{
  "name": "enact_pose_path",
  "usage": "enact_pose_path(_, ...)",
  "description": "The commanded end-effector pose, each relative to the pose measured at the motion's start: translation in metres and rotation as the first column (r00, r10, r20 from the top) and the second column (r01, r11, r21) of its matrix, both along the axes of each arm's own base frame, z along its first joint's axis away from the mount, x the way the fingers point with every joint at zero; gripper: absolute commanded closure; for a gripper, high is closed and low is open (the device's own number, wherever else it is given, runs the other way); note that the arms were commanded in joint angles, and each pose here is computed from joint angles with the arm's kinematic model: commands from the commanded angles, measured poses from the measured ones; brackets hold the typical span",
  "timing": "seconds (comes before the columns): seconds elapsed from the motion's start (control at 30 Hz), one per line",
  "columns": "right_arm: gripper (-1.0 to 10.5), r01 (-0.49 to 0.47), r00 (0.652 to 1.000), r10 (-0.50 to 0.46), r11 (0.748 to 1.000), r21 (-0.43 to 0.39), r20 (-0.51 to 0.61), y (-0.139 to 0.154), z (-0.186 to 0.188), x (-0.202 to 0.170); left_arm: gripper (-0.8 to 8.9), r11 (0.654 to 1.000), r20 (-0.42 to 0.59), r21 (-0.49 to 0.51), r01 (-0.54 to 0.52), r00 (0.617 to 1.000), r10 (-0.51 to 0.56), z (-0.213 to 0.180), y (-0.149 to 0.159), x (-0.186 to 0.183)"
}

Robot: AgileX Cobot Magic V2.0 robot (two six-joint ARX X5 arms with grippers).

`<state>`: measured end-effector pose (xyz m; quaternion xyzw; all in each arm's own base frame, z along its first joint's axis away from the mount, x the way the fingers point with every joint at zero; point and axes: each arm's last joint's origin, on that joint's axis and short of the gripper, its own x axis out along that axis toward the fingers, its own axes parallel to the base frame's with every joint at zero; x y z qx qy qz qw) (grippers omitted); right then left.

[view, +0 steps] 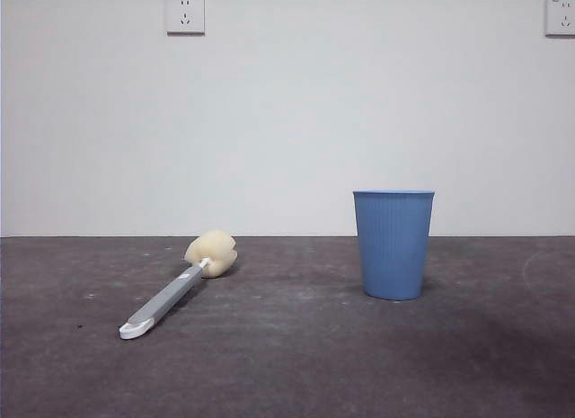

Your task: Pick up the cup brush,pick up the cup,insert the brush into the cup,clean the cup,put the cup brush back,put the cup back to the fixed position on the table

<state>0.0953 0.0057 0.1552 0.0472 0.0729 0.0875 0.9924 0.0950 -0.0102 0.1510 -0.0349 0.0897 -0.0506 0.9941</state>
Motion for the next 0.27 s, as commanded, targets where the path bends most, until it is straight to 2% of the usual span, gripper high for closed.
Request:
enact_pose_path(0.03, 9.5, 0.005, 0.999, -0.005, 1.0, 0.022, -0.033, 0.0, -0.0065, 0.0003, 8.17, 1.0, -0.011, -0.002, -0.004, 1.0, 0.004, -0.0041, 0.0003, 0.0005)
enact_pose_path(0.27, 9.5, 0.004, 1.0, -0.003, 1.0, 0.031, -0.028, 0.0, -0.0057, 0.0004, 8.17, 1.0, -0.011, -0.002, -0.004, 1.0, 0.004, -0.0041, 0.0003, 0.0005)
